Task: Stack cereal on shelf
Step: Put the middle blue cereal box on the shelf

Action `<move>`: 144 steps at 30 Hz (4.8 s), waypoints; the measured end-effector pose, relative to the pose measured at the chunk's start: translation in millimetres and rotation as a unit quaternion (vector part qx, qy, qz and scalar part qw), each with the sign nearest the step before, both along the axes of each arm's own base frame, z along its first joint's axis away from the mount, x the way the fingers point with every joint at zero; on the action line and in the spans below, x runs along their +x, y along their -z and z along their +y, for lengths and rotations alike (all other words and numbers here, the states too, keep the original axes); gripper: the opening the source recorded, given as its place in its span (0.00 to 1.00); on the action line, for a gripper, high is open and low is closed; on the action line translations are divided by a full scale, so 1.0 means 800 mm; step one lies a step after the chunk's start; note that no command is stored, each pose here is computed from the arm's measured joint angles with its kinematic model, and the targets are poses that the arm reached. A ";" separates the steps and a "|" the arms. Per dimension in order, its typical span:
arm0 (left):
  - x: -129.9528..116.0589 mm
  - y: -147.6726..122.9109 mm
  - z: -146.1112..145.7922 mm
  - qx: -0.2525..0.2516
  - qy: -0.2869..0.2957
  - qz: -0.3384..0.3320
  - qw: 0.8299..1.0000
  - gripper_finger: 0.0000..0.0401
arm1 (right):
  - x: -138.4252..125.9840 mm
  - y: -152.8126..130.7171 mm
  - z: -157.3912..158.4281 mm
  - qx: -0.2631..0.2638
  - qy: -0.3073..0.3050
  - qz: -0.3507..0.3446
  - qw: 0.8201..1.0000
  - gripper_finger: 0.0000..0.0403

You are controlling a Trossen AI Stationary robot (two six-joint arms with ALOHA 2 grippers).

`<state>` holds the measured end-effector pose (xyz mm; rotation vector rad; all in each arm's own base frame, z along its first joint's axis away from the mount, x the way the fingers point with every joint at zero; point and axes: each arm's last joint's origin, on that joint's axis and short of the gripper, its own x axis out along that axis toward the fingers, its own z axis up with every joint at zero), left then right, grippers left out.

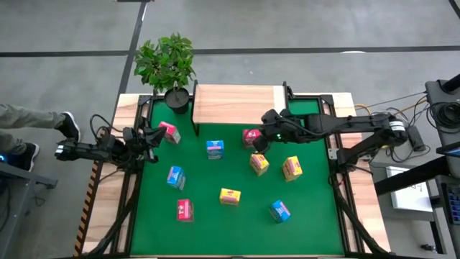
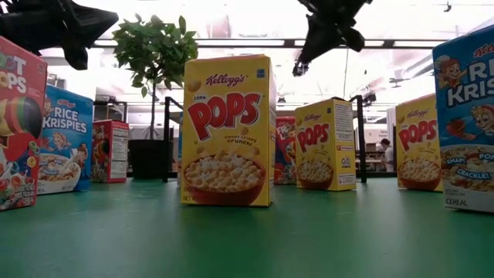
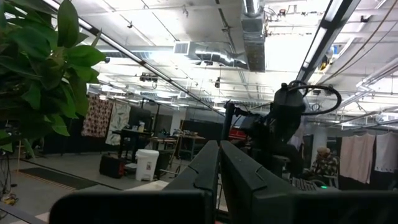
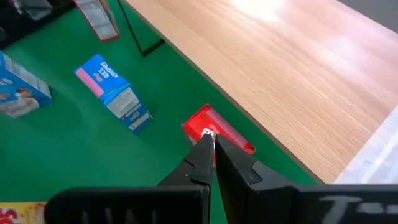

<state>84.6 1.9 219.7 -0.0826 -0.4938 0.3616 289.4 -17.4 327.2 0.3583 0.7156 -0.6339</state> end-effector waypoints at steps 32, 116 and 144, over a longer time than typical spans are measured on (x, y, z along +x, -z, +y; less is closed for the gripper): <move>0.001 0.002 0.000 -0.020 0.011 0.002 1.000 0.00 | 0.119 0.007 0.003 -0.024 -0.153 0.057 0.986 0.02; 0.002 0.004 0.000 -0.018 0.011 0.010 1.000 0.00 | 0.218 0.097 -0.014 -0.075 -0.360 0.078 0.926 0.32; 0.002 0.003 0.000 -0.018 0.011 0.007 1.000 0.00 | 0.096 -0.094 -0.057 -0.148 -0.222 -0.051 0.962 0.32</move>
